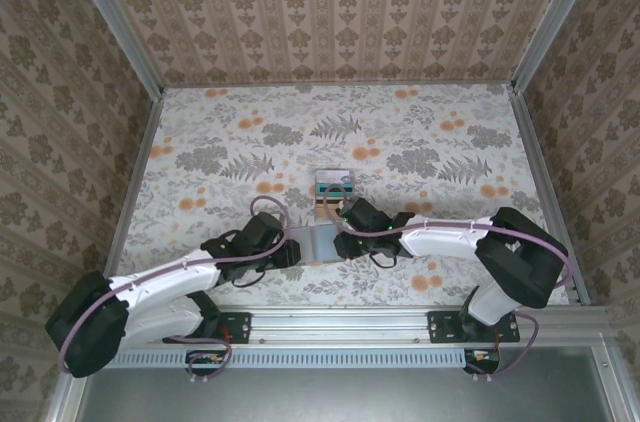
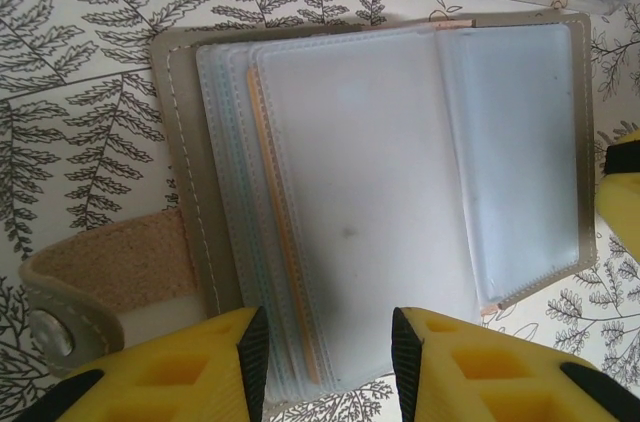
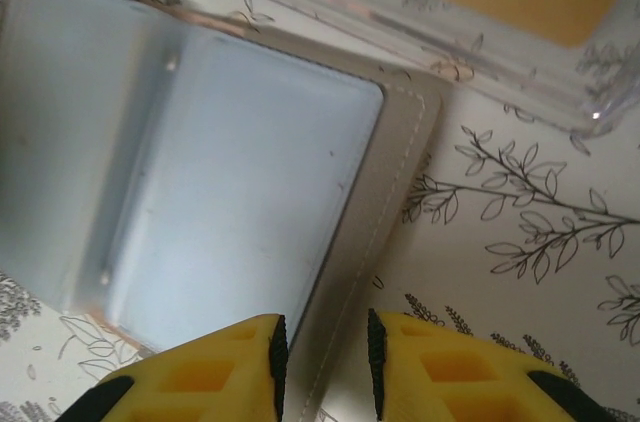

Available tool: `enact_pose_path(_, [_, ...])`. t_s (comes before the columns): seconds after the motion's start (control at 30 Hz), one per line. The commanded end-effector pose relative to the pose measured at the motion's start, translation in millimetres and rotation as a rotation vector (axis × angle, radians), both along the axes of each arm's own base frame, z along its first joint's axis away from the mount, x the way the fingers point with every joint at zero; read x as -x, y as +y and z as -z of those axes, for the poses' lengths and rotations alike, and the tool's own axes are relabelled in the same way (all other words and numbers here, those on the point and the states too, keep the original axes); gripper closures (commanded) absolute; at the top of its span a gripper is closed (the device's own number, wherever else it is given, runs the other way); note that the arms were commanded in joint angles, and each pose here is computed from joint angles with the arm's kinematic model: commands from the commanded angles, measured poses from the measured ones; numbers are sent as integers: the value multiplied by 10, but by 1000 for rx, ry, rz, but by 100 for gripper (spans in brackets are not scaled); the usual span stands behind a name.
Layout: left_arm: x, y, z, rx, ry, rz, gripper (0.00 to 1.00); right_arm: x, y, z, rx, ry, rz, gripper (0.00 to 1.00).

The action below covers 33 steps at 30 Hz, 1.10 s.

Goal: Take the credit cards out of the card holder

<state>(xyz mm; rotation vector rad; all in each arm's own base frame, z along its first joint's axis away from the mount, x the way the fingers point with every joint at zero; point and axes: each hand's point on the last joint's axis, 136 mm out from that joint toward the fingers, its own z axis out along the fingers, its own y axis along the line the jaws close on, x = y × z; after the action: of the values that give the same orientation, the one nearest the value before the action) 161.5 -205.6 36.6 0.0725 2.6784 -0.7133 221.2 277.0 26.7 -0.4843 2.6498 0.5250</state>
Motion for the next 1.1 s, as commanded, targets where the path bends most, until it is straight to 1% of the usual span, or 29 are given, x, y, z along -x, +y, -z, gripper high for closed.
enact_pose_path(0.0, [-75, -53, -83, 12, -19, -20, 59, 9, -41, 84, 11, 8, 42, 69])
enact_pose_path(0.23, [-66, -68, -21, 5, -4, -13, 58, 60, -18, 188, 23, 29, 37, 69])
enact_pose_path(0.53, [-67, -180, -86, 51, -20, 20, 57, 92, 46, 229, 25, 39, 27, 69])
enact_pose_path(0.93, [-56, -299, -159, 100, -38, 59, 52, 102, 55, 254, 32, 48, 28, 69])
enact_pose_path(1.07, [-54, -306, -147, 95, -33, 61, 51, 113, 62, 263, 34, 50, 26, 69])
